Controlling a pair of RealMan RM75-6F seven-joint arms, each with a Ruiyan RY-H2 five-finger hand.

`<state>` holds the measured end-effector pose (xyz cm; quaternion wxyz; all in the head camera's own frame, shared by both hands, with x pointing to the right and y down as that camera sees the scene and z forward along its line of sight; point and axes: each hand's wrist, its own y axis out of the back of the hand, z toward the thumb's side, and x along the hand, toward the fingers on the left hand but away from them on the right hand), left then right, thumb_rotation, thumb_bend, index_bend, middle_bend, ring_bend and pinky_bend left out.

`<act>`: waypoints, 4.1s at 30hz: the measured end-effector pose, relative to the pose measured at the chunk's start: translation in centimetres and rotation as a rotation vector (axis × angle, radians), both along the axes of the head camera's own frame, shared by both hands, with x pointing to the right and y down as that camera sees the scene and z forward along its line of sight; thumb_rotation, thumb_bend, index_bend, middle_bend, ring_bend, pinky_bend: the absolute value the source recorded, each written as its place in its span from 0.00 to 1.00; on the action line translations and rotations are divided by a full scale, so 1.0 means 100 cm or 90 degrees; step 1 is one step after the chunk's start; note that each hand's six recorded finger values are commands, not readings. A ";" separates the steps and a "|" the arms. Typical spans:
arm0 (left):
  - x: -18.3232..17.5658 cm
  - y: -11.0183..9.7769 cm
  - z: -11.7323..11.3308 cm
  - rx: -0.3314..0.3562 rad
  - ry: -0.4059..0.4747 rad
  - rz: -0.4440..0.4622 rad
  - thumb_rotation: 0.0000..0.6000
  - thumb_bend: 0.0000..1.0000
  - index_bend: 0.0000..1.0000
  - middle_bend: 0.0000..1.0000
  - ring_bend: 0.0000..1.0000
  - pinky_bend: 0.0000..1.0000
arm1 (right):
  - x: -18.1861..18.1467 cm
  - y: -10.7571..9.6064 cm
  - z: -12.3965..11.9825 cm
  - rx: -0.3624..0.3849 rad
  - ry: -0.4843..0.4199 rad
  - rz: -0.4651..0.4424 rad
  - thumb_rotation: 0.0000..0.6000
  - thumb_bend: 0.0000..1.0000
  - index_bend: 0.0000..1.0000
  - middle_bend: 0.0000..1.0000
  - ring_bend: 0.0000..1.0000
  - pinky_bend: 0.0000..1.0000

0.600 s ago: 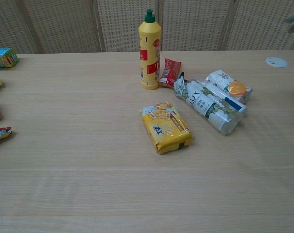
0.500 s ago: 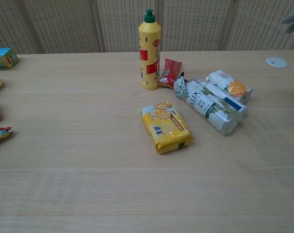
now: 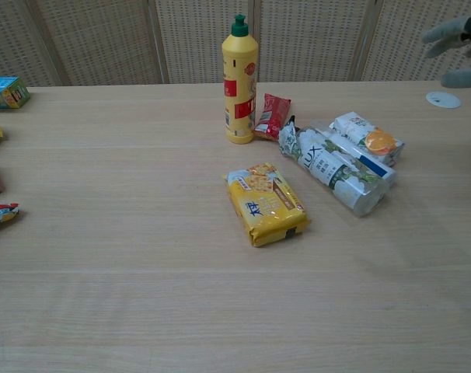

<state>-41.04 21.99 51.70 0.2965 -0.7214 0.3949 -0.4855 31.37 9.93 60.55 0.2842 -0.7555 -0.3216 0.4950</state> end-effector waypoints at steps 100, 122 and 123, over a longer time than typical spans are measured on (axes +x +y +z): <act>-0.007 0.000 -0.001 0.000 0.002 -0.010 1.00 0.32 0.00 0.00 0.00 0.00 | 0.018 -0.055 0.136 -0.100 0.167 0.066 0.41 0.21 0.00 0.00 0.00 0.00; -0.004 0.001 -0.005 0.001 -0.004 -0.005 1.00 0.32 0.00 0.00 0.00 0.00 | 0.027 -0.069 0.159 -0.086 0.243 0.029 0.88 0.46 0.00 0.00 0.00 0.00; -0.003 0.001 -0.005 0.001 -0.004 -0.005 1.00 0.32 0.00 0.00 0.00 0.00 | 0.027 -0.069 0.160 -0.088 0.247 0.027 0.88 0.46 0.00 0.00 0.00 0.00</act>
